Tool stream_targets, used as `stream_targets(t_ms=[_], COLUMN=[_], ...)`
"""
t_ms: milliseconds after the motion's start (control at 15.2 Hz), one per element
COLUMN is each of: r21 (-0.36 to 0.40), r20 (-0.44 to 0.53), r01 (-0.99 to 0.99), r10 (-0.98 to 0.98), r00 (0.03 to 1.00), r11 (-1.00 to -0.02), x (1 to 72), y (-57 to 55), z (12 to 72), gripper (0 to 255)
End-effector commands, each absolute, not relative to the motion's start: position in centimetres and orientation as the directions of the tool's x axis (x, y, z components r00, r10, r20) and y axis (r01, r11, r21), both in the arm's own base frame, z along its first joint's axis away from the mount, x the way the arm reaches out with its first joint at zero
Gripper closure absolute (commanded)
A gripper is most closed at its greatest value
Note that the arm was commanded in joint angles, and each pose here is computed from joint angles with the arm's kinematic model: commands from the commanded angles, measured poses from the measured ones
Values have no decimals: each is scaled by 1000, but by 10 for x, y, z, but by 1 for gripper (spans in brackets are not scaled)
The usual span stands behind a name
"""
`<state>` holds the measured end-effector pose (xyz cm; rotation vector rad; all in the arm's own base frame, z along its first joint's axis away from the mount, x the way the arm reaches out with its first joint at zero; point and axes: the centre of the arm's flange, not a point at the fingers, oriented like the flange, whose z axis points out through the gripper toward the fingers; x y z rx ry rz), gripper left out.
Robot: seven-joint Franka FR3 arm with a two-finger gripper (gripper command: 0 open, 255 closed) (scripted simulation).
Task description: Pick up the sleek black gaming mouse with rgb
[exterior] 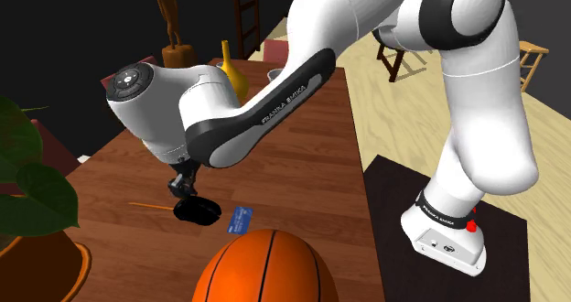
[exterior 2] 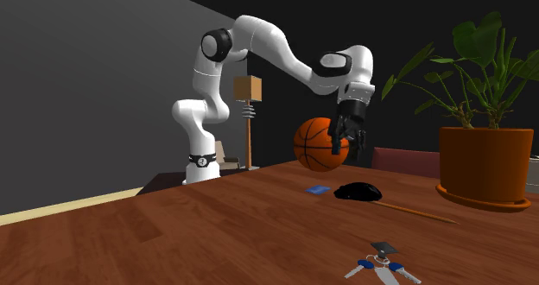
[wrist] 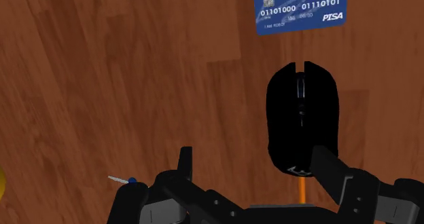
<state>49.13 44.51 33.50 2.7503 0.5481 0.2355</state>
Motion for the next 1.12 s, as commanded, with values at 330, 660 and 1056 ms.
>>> stream_targets(t_ms=[330,660,1056], r21=[412,412,412], r20=[90,90,90], r01=[376,376,376], r10=[447,447,447], r00=[890,890,890], r11=[-830,-830,-830], x=[516,516,515], y=[515,515,514], z=[280,254,240], gripper=[0,0,255])
